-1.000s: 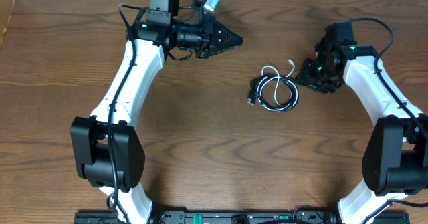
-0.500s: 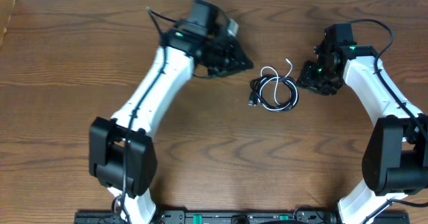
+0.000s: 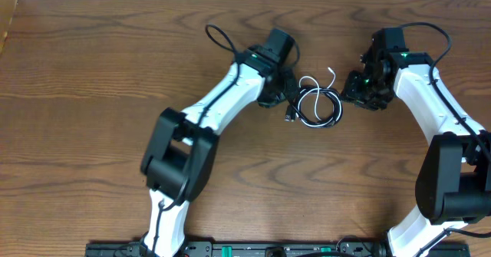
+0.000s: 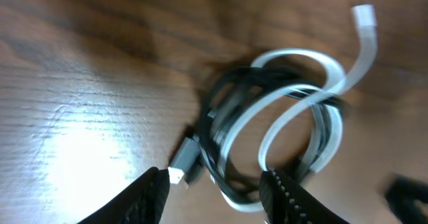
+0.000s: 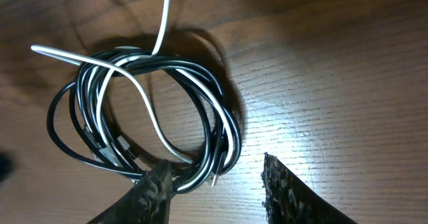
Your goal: Untangle cables
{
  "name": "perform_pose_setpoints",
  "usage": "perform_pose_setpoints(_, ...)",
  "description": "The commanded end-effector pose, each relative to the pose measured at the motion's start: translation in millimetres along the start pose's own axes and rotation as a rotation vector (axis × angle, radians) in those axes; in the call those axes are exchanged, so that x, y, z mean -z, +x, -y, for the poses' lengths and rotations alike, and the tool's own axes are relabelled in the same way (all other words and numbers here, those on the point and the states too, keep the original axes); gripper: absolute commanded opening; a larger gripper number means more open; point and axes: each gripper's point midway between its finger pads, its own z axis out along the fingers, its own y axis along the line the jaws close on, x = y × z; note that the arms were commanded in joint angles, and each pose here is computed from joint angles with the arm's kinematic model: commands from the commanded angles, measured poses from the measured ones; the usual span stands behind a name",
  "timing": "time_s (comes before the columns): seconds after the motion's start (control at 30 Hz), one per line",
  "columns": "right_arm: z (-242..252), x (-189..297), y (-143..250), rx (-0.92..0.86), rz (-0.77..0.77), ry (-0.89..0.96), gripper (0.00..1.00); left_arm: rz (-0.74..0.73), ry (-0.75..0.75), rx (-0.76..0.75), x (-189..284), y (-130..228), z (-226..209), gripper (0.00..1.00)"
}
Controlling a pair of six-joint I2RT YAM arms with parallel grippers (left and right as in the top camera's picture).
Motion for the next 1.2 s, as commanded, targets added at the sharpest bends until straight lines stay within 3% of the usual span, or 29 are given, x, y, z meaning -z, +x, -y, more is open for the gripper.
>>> perform_pose_setpoints(0.0,2.5,-5.3,4.1,0.012,-0.019,0.011,0.41,-0.016,-0.024,0.071,-21.8,7.5,-3.7,0.46)
perform_pose_setpoints(0.2,2.6,-5.4,4.2,0.013,-0.019,0.011,0.41,-0.06,-0.024,0.063,-44.3,17.7,-4.8,0.45)
perform_pose_setpoints(0.53,2.7,-5.4,4.1,0.021,-0.018,0.012,0.41,-0.065,-0.044,0.068,-53.5,18.3,-11.4,0.26)
perform_pose_setpoints(0.9,2.7,-5.5,4.3,0.021,-0.019,0.012,0.42,0.034,-0.154,0.052,-54.1,4.8,-32.2,0.08)
perform_pose_setpoints(1.17,2.6,-5.5,4.4,0.027,-0.02,0.011,0.42,0.048,-0.159,0.0,-49.3,0.6,-31.4,0.07)
